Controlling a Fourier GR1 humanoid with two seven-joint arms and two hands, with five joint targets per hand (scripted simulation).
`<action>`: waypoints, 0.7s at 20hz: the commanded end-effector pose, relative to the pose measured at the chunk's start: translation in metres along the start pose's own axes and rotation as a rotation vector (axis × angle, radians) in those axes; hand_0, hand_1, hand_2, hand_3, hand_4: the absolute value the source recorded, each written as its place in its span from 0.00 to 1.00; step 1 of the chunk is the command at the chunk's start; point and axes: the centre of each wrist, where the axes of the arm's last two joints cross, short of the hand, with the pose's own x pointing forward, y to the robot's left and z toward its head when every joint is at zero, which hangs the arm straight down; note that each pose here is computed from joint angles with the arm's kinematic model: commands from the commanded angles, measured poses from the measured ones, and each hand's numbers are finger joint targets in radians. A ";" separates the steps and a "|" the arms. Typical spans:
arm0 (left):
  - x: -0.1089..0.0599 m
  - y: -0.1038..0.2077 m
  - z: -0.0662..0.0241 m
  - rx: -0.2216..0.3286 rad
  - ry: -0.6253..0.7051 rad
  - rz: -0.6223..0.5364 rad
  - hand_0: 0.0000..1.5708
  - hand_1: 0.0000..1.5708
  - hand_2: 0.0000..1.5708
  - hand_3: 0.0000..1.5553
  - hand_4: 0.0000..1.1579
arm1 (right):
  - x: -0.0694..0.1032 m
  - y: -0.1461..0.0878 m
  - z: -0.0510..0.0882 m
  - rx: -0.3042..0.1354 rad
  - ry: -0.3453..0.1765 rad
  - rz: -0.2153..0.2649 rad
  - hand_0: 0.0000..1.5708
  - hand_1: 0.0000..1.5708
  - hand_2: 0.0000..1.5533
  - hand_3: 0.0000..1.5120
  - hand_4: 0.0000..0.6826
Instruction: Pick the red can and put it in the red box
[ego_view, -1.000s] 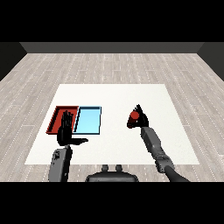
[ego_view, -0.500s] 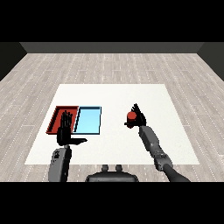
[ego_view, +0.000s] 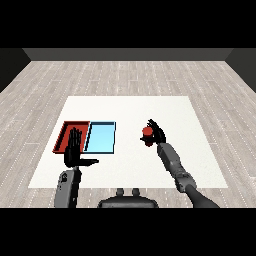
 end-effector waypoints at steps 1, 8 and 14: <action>0.004 -0.013 -0.0002 -0.001 0.000 0.005 0.00 0.00 0.00 0.00 0.00 | 0.008 0.001 -0.007 -0.039 0.023 0.062 0.97 0.97 0.97 0.97 0.72; 0.008 0.006 0.0049 0.011 0.010 -0.002 0.00 0.00 0.00 0.00 0.00 | 0.015 0.007 -0.018 -0.073 0.045 0.179 0.98 0.98 0.95 0.94 0.84; -0.003 -0.006 -0.0061 0.005 0.009 0.010 0.00 0.00 0.00 0.00 0.00 | 0.007 -0.002 -0.008 -0.037 0.076 0.220 0.97 0.97 0.95 0.93 0.80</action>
